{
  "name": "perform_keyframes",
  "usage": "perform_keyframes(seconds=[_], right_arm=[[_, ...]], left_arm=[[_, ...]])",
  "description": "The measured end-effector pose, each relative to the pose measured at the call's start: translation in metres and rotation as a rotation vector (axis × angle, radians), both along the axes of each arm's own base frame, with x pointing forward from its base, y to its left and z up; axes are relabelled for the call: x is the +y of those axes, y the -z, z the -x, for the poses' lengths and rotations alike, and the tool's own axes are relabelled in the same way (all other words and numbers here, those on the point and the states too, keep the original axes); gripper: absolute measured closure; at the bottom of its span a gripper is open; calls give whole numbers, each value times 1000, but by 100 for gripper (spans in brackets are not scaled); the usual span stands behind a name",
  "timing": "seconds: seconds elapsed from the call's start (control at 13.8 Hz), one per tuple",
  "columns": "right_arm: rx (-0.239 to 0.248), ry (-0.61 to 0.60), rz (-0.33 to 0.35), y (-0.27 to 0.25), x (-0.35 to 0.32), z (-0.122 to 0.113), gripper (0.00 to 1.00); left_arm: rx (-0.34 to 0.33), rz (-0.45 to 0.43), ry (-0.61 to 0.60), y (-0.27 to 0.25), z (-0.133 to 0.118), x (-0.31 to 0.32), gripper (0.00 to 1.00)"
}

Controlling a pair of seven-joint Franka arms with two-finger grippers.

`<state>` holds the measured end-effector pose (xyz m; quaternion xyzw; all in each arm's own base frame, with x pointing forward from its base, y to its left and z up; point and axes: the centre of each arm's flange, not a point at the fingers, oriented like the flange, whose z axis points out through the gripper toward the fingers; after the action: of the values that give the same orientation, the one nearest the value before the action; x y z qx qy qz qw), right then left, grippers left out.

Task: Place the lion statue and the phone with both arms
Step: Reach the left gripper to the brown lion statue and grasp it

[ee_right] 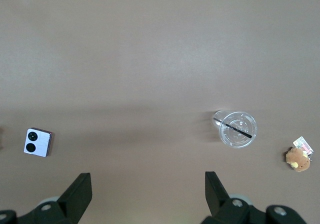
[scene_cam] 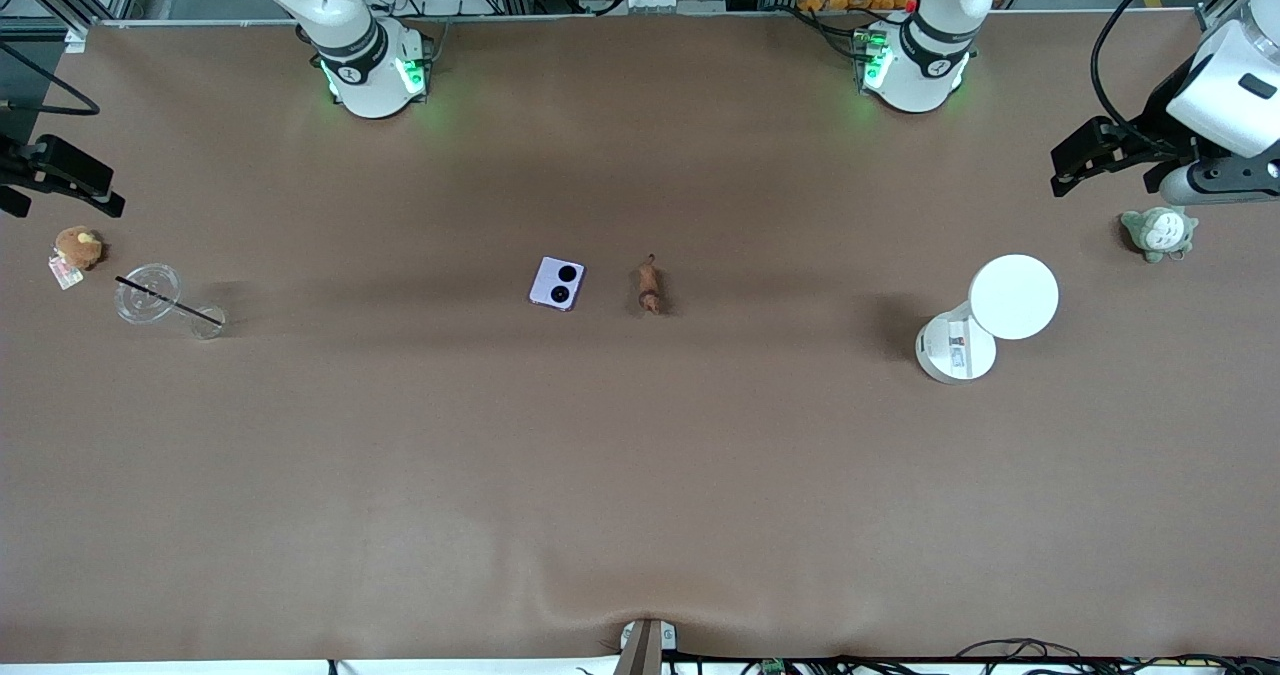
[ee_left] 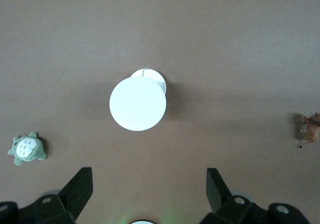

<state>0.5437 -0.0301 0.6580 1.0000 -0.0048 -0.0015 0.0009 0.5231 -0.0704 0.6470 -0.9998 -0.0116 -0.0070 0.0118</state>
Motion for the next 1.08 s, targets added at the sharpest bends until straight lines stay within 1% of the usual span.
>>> perform_keyframes(seconds=[0.29, 0.43, 0.58, 0.65, 0.8, 1.08], right_arm=[[0, 0, 0, 0, 0, 0, 0], [1, 0, 0, 0, 0, 0, 0], [2, 2, 0, 1, -1, 0, 0], [2, 2, 0, 1, -1, 0, 0], [3, 3, 0, 1, -2, 0, 0], [3, 4, 0, 1, -2, 0, 0]], left_arm=[[-8, 2, -12, -3, -4, 7, 0], [16, 9, 16, 9, -10, -9, 0], [67, 22, 75, 39, -19, -57, 0], [80, 29, 83, 57, -24, -87, 0], [81, 42, 65, 92, -30, -148, 0], [73, 72, -13, 161, -19, -267, 0]])
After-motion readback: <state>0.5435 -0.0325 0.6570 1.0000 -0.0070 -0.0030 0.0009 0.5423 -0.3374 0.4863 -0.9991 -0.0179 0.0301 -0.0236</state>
